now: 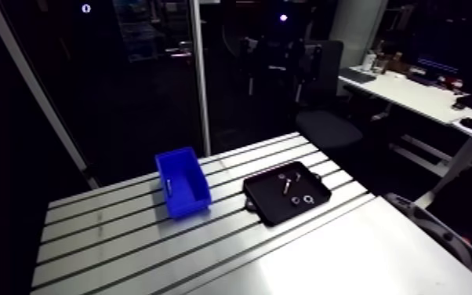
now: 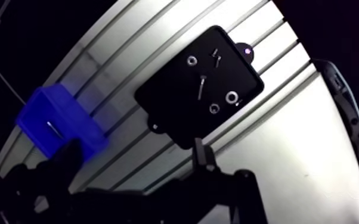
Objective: Pick up the M10 bolt from the tray and put it into the blue bin.
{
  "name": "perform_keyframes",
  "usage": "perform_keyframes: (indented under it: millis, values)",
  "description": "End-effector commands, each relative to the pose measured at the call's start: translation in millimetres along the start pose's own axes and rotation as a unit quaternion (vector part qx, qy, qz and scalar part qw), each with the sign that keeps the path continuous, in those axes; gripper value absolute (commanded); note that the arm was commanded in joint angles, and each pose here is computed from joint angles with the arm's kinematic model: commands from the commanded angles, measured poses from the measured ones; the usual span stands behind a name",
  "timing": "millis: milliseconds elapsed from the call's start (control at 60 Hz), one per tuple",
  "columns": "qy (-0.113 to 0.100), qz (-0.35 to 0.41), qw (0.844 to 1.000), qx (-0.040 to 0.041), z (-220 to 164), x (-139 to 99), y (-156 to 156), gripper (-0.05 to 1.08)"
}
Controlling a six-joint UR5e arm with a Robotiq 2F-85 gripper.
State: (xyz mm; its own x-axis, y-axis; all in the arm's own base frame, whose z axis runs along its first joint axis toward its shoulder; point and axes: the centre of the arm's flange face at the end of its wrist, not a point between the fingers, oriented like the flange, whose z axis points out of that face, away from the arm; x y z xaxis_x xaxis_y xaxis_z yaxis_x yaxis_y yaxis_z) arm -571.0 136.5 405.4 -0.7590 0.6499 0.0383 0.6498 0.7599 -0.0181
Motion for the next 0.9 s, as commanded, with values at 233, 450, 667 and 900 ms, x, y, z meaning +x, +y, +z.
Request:
perform_keyframes:
  millis: [233,450,667,900]
  values:
    - [0.007,0.029,1.000,-0.0032,49,5,28,0.01]
    - [-0.009,0.044,0.999,-0.0075,81,3,46,0.01]
    - [-0.017,0.054,0.998,-0.0132,107,5,59,0.01]
    - [-0.037,0.056,0.998,-0.0203,143,10,61,0.01]
